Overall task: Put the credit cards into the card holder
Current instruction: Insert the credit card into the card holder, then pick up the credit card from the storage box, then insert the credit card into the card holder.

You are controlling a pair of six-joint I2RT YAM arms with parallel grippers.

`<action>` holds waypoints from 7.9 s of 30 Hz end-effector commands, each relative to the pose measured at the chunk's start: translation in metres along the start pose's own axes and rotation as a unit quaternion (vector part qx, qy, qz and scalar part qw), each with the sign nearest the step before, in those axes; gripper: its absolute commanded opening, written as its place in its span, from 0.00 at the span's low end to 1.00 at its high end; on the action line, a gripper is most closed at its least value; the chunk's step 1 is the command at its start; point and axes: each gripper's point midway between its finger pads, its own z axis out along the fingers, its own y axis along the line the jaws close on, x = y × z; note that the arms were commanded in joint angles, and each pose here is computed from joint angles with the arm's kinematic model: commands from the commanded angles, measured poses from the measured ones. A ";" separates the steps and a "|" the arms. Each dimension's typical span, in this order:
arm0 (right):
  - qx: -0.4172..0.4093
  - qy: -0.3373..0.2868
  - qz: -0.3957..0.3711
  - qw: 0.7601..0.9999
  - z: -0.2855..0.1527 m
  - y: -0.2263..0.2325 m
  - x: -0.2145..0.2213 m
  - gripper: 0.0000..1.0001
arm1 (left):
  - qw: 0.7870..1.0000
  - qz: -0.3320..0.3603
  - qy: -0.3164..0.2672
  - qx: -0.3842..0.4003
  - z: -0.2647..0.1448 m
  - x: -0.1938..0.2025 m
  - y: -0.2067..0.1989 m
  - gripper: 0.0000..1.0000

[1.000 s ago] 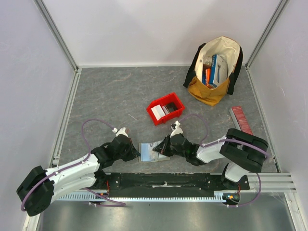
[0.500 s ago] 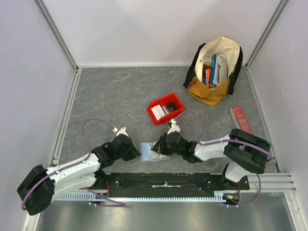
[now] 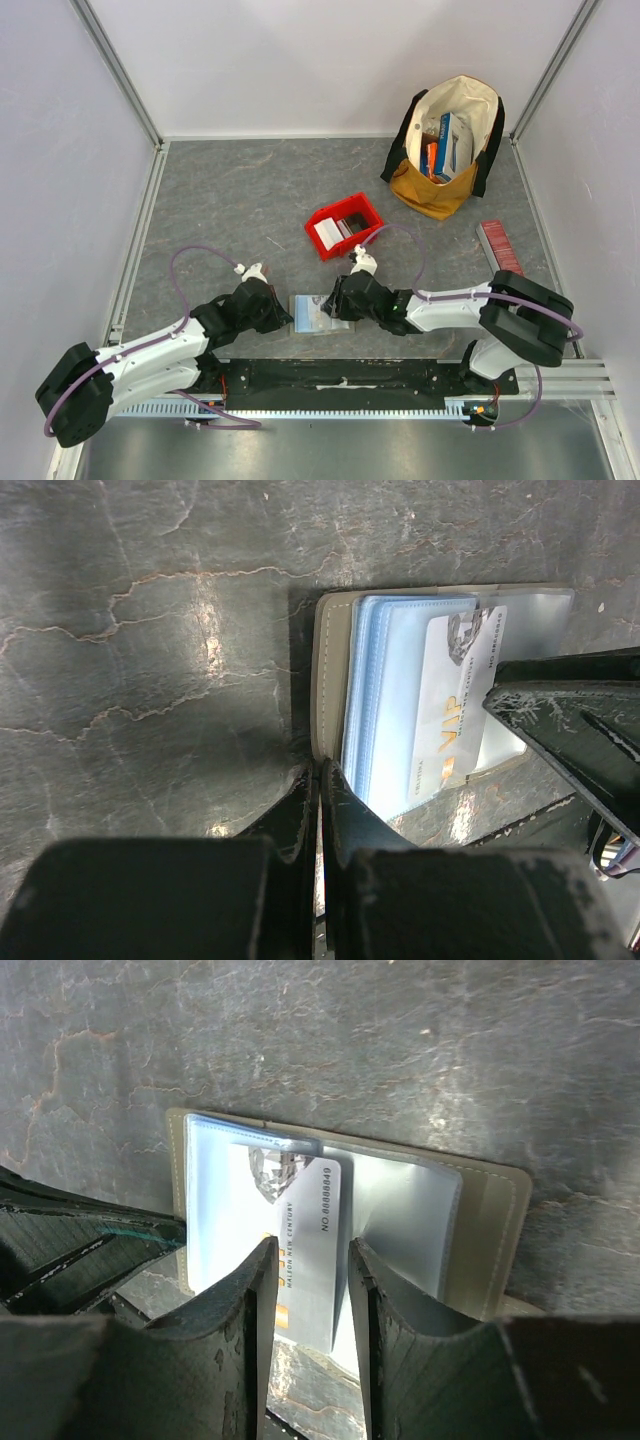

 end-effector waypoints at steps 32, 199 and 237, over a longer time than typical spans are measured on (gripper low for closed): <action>-0.101 0.036 -0.055 0.993 0.007 0.062 -0.002 0.38 | 1.000 0.017 -0.023 0.011 -0.005 -0.016 -0.014 0.02; 0.020 0.065 -0.181 0.981 0.081 -0.039 -0.214 0.15 | 0.998 0.052 -0.031 0.026 -0.009 -0.035 -0.041 0.02; -0.045 -0.194 -0.060 0.978 -0.086 0.069 -0.169 0.00 | 0.998 0.038 -0.034 0.047 -0.014 -0.034 -0.046 0.02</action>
